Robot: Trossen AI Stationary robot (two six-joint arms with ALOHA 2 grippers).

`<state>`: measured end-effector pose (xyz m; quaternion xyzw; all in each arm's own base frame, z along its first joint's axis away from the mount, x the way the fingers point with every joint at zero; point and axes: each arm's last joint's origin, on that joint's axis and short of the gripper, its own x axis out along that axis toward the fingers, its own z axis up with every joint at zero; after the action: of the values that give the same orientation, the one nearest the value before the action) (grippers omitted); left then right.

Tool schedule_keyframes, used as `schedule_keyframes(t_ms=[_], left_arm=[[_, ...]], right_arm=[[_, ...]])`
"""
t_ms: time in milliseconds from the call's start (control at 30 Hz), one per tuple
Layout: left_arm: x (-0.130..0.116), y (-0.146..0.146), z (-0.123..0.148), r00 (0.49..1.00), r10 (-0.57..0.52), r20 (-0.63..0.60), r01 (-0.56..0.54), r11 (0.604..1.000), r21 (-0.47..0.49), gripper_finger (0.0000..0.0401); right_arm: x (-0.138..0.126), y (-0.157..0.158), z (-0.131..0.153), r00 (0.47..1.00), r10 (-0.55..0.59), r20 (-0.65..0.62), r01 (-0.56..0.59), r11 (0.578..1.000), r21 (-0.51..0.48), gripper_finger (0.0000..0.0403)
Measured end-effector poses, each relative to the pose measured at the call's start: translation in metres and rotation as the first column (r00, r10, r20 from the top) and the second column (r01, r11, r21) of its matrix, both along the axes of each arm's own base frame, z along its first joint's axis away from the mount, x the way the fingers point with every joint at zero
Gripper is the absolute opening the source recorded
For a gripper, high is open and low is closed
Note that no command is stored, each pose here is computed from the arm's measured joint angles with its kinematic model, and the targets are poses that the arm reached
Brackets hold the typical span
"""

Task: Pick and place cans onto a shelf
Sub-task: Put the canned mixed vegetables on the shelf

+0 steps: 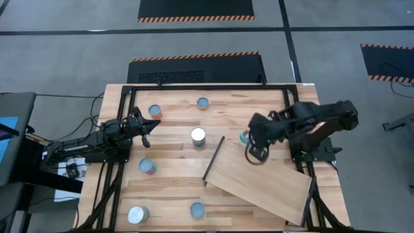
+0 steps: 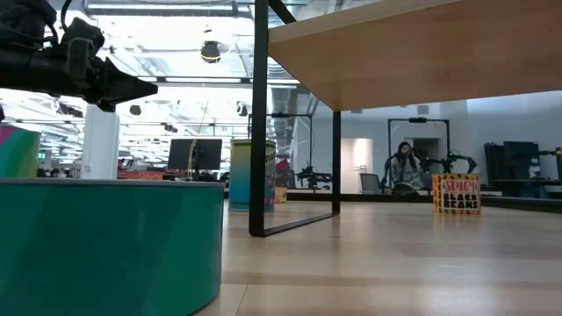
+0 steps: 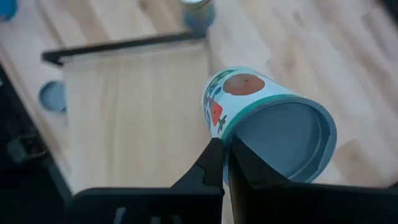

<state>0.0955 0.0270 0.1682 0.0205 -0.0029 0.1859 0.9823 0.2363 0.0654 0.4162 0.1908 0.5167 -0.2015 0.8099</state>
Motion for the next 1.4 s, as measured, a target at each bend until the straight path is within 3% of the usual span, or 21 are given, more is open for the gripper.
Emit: schedule_keyframes(t_ms=[400,867,1400], left_arm=[[0.0,0.0,0.0,1.0,0.0,0.0,0.0,1.0,0.0,0.0],[0.0,0.0,0.0,1.0,0.0,0.0,0.0,1.0,0.0,0.0],[0.0,0.0,0.0,1.0,0.005,0.0,-0.005,1.0,0.0,0.0]], right_arm=[[-0.032,0.036,-0.026,0.994,-0.057,-0.098,0.07,0.989,0.128,0.0015],[-0.055,0.069,-0.035,0.956,-0.144,-0.254,0.22,0.926,0.307,0.0015],[-0.08,0.104,-0.058,0.874,-0.205,-0.44,0.355,0.889,0.29,0.0014]])
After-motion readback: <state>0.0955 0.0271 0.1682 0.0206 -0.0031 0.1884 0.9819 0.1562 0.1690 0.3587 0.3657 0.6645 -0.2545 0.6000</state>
